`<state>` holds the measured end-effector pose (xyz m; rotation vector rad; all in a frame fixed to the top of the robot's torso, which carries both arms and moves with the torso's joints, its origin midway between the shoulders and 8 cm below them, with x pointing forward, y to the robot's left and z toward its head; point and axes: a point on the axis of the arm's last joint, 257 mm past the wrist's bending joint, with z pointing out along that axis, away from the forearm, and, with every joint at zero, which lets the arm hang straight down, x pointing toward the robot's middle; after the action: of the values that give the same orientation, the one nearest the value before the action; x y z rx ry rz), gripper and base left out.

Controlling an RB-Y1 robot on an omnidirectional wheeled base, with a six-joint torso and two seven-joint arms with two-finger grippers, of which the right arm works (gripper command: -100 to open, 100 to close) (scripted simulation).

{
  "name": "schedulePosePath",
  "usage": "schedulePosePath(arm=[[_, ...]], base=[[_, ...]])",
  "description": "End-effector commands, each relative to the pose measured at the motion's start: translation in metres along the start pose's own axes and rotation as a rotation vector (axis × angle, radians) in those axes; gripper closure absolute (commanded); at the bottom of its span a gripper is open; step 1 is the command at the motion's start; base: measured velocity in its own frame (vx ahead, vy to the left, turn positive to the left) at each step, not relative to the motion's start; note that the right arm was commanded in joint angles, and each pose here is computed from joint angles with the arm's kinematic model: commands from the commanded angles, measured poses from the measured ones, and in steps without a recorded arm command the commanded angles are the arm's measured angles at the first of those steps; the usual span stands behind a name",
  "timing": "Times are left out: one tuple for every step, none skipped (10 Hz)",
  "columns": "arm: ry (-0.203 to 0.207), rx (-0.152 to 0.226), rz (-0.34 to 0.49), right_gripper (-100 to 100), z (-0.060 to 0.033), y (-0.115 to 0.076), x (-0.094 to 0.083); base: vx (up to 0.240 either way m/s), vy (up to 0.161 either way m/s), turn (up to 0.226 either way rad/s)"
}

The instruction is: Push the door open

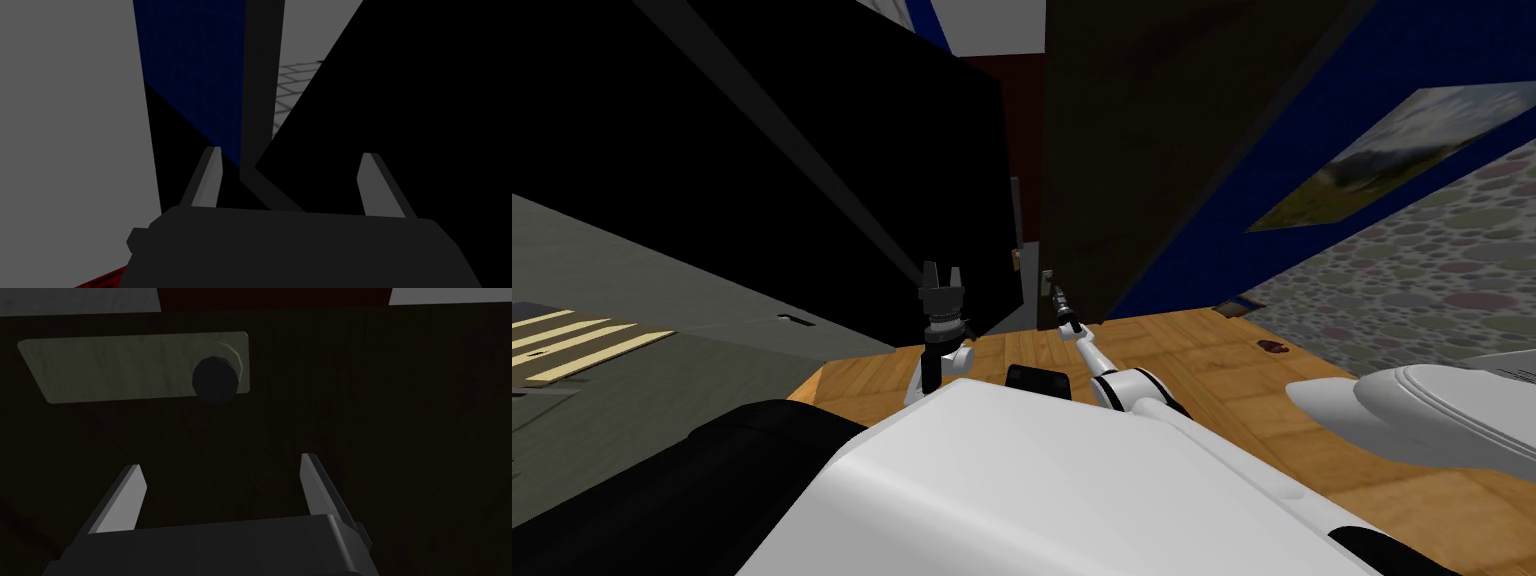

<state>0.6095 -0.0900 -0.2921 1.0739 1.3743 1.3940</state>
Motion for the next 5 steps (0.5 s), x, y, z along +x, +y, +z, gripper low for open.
schedulePosePath(arm=[[0.006,0.013,0.001,-100,0.0024,-0.004,0.004],[0.004,0.008,0.0,-100,0.0009,-0.002,0.003],[-0.009,0.01,-0.019,-100,0.0003,-0.003,-0.012],[-0.012,0.011,-0.022,-100,0.0001,-0.003,-0.015],[-0.017,0.011,-0.027,-100,-0.0003,-0.003,-0.02]], base=[[0.075,-0.043,0.034],[0.032,-0.018,0.008],[0.104,0.009,0.025],[0.166,0.038,0.022],[0.165,0.039,0.016]])
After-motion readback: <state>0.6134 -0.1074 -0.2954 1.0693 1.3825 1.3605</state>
